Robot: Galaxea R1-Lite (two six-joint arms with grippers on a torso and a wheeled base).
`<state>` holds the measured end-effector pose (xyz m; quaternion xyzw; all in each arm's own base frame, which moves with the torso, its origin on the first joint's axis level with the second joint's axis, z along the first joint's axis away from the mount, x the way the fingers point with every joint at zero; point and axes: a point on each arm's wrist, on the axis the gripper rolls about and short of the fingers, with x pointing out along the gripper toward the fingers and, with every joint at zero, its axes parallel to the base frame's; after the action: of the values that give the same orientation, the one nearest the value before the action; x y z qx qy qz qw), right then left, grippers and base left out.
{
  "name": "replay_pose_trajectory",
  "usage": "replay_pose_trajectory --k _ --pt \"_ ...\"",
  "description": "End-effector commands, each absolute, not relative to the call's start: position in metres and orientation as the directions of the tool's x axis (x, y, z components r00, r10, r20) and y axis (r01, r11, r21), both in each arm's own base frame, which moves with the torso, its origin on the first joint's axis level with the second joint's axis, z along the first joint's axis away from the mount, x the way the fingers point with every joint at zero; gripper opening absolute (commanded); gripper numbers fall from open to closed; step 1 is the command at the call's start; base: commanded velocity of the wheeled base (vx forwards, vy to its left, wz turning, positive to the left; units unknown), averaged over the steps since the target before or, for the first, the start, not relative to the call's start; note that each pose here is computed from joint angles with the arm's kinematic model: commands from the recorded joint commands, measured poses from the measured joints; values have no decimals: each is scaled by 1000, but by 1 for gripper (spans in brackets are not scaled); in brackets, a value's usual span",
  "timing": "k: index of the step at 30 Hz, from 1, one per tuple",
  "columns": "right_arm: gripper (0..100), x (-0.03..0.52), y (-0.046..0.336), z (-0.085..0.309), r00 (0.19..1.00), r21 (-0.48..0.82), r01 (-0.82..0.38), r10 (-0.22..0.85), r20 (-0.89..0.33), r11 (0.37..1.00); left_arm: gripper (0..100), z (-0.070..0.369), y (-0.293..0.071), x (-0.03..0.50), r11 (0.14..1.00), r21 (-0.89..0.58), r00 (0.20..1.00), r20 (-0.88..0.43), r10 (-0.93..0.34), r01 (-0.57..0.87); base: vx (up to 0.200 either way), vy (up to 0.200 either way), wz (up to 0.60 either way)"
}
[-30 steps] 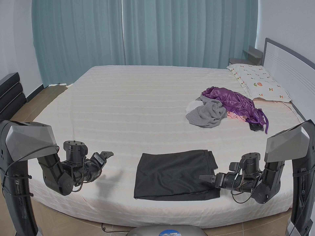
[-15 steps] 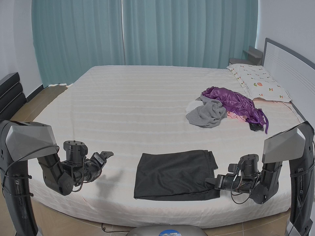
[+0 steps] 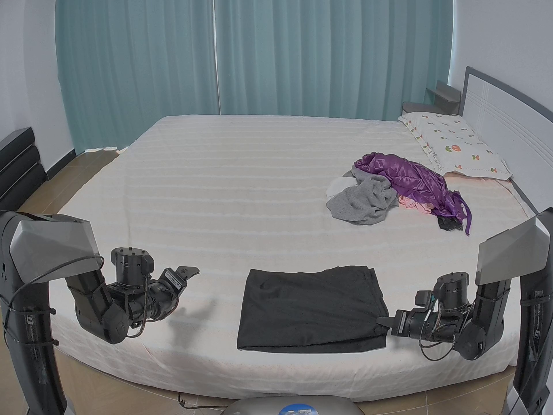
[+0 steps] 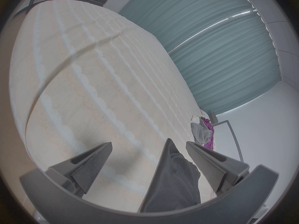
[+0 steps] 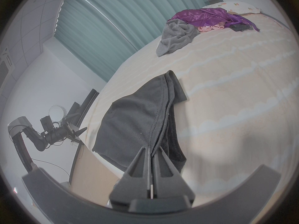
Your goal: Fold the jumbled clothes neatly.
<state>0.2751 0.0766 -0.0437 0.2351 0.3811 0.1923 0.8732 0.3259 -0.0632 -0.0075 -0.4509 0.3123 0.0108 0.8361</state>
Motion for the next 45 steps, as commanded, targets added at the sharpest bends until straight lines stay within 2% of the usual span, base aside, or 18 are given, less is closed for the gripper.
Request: replay_pose_trajectory --k 1,10,11,14,20,24,25,29,36,45 --pt "0 268 74 -42 627 550 -154 511 -587 821 100 -7 -63 326 593 -748 805 -532 -264 -300 0 0 0" --pt "0 259 71 -45 606 526 -162 505 -615 835 100 -7 -63 326 593 -748 805 -532 -264 -300 0 0 0" --pt "100 259 71 -45 604 523 -162 503 -618 837 100 -7 -63 326 593 -748 805 -532 -264 -300 0 0 0" --pt "100 260 71 -46 603 520 -163 502 -620 838 100 -7 -63 326 593 -748 805 -532 -264 -300 0 0 0" --pt "100 278 73 -40 650 534 -190 513 -561 824 100 -7 -63 326 592 -748 806 -530 -264 -299 0 0 0" --pt "100 302 75 -34 701 578 -168 509 -500 799 100 -7 -63 326 593 -747 805 -532 -262 -300 0 0 0" --pt "100 319 78 -29 727 614 -153 509 -461 774 100 -7 -63 326 593 -747 805 -532 -262 -300 0 0 0" --pt "100 356 81 -33 747 633 -109 484 -456 766 100 -7 -63 326 593 -747 805 -532 -262 -300 0 0 0" --pt "100 403 88 -44 740 650 -66 474 -477 757 100 -7 -63 326 593 -748 806 -530 -262 -299 0 0 0" --pt "100 417 91 -41 730 654 -64 483 -484 753 100 -7 -63 326 593 -747 805 -532 -262 -300 0 0 0"
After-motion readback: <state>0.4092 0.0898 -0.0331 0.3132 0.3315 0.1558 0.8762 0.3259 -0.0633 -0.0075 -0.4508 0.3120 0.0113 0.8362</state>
